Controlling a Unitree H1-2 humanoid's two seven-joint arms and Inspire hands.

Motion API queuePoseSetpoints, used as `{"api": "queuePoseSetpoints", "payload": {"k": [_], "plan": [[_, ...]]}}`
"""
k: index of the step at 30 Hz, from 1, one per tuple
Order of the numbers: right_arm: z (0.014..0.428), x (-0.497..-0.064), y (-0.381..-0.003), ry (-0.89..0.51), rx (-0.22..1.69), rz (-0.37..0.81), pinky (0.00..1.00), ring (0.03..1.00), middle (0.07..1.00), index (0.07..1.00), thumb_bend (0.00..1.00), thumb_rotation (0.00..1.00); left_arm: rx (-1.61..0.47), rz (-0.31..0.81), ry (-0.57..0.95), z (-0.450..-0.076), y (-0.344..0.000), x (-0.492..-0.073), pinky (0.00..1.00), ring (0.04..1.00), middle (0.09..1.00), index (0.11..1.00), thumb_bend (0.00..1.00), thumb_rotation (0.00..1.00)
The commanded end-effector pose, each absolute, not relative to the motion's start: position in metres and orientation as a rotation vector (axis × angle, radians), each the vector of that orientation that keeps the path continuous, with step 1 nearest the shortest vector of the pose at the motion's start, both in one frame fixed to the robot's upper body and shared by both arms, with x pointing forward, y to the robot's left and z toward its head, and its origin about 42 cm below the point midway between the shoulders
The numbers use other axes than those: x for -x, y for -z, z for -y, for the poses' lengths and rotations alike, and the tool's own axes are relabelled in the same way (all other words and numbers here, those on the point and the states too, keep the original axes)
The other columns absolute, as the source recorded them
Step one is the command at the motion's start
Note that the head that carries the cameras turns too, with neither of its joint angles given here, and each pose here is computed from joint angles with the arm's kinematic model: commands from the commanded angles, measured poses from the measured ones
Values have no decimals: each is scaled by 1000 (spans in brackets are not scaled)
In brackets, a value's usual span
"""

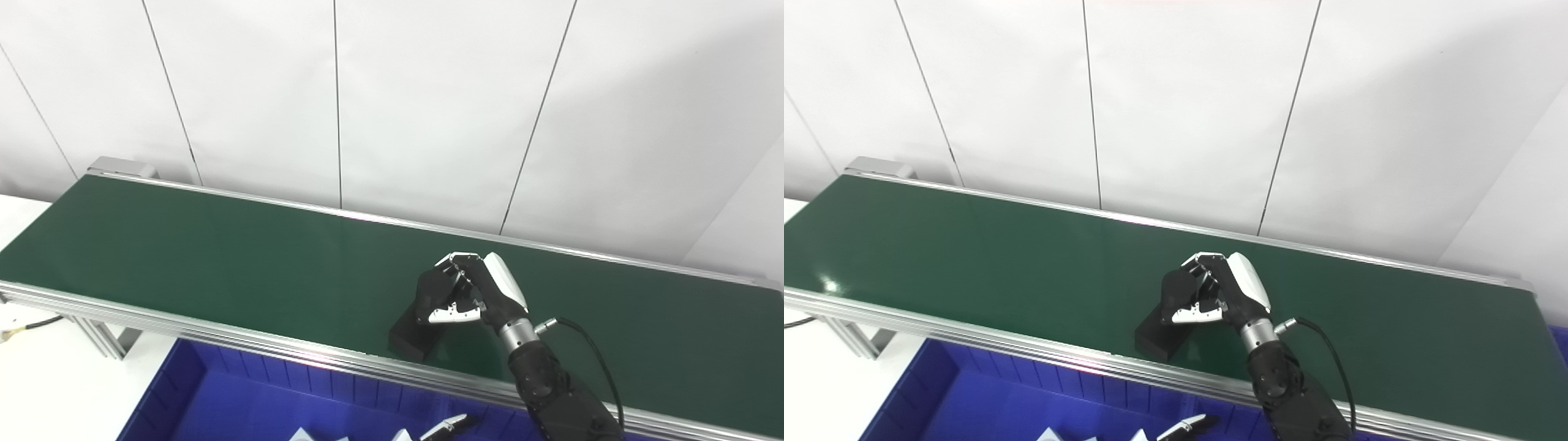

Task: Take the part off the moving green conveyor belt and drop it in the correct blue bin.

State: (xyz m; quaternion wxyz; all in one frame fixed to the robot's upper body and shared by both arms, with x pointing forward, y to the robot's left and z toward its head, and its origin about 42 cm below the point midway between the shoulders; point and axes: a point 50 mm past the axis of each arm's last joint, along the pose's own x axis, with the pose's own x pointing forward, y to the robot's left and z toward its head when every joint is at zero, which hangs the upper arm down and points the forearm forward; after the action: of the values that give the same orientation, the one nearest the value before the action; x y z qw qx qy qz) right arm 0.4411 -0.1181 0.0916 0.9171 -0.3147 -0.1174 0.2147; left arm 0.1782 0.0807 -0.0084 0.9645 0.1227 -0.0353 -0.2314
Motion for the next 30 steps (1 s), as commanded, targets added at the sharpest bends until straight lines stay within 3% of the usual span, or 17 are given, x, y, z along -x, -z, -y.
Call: {"api": "queuePoseSetpoints", "payload": {"k": [1,6,11,30], "plan": [[108,-447,-116,-460,608,343,245,310,424,524,520,0,-221,139,467,-82,-3,-184,861,881,898,886,939,869],[107,-440,-131,-474,590,406,251,315,430,521,520,1,-195,138,463,-95,-10,-187,932,912,922,916,939,887],[112,-438,-145,-456,597,450,226,291,421,520,519,0,-170,148,460,-107,-19,-190,998,969,957,962,917,974],[170,-405,-187,-309,606,450,228,287,410,522,518,0,-66,154,451,-148,-42,-204,970,976,957,949,941,980]]}}
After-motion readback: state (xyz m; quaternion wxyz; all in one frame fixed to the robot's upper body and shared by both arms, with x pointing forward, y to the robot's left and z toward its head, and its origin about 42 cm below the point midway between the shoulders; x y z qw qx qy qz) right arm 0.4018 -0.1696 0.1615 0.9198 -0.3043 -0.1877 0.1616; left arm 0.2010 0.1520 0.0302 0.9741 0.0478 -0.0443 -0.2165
